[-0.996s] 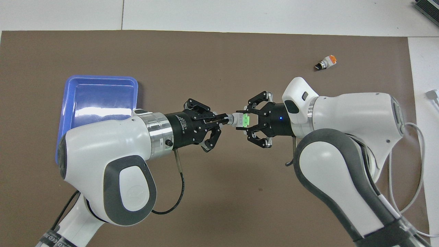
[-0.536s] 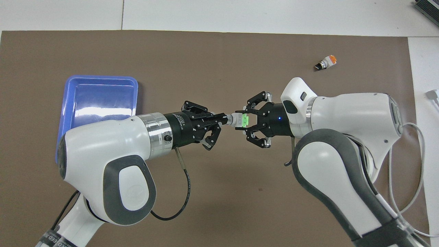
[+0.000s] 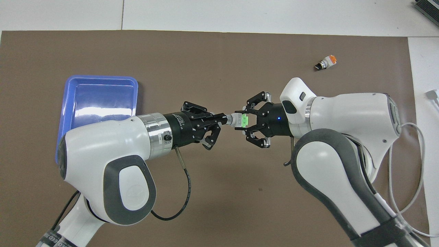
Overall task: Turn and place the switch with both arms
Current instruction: 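Pull the switch away with the left gripper while the right gripper opens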
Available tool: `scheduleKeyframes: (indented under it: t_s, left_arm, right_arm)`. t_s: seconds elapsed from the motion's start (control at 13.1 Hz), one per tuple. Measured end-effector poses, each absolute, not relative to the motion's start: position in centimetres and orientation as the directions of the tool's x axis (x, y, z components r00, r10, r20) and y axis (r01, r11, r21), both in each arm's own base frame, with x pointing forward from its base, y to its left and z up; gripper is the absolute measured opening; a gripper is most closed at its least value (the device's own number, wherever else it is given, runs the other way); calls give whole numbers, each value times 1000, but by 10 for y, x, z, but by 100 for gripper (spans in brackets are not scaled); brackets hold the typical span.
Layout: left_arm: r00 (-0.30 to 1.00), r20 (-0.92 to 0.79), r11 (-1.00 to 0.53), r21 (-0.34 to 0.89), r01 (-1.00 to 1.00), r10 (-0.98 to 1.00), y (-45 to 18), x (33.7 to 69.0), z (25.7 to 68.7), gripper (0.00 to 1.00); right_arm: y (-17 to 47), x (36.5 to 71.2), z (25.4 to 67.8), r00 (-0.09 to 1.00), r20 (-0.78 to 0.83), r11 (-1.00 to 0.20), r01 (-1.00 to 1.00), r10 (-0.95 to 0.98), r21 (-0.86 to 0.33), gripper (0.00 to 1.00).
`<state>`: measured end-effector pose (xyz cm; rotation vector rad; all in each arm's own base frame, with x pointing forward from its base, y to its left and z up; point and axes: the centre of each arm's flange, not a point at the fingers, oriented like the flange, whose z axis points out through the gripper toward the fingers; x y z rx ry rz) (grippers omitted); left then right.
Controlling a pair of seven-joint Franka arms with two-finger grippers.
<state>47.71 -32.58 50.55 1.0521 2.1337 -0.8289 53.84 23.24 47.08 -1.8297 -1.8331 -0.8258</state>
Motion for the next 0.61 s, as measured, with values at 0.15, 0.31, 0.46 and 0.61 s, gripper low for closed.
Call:
scheduleKeyframes:
  t_s: [0.15, 0.31, 0.46, 0.61]
  left_arm:
    - [-503, -742, 517, -247, 820, 443, -318, 481, 500, 9]
    - [-484, -739, 533, -200, 822, 469, -308, 488, 498, 9]
    - [-434, -726, 515, -128, 848, 534, -307, 489, 498, 9]
    - [-365, -699, 476, -41, 879, 615, -309, 489, 499, 9]
  right_arm:
    - [230, 540, 474, -45, 668, -51, 991, 743, 122, 61]
    - [229, 539, 475, -45, 668, -51, 991, 743, 123, 86]
    - [229, 539, 476, -45, 668, -51, 991, 742, 125, 100]
    - [225, 540, 479, -34, 668, -65, 990, 743, 122, 100]
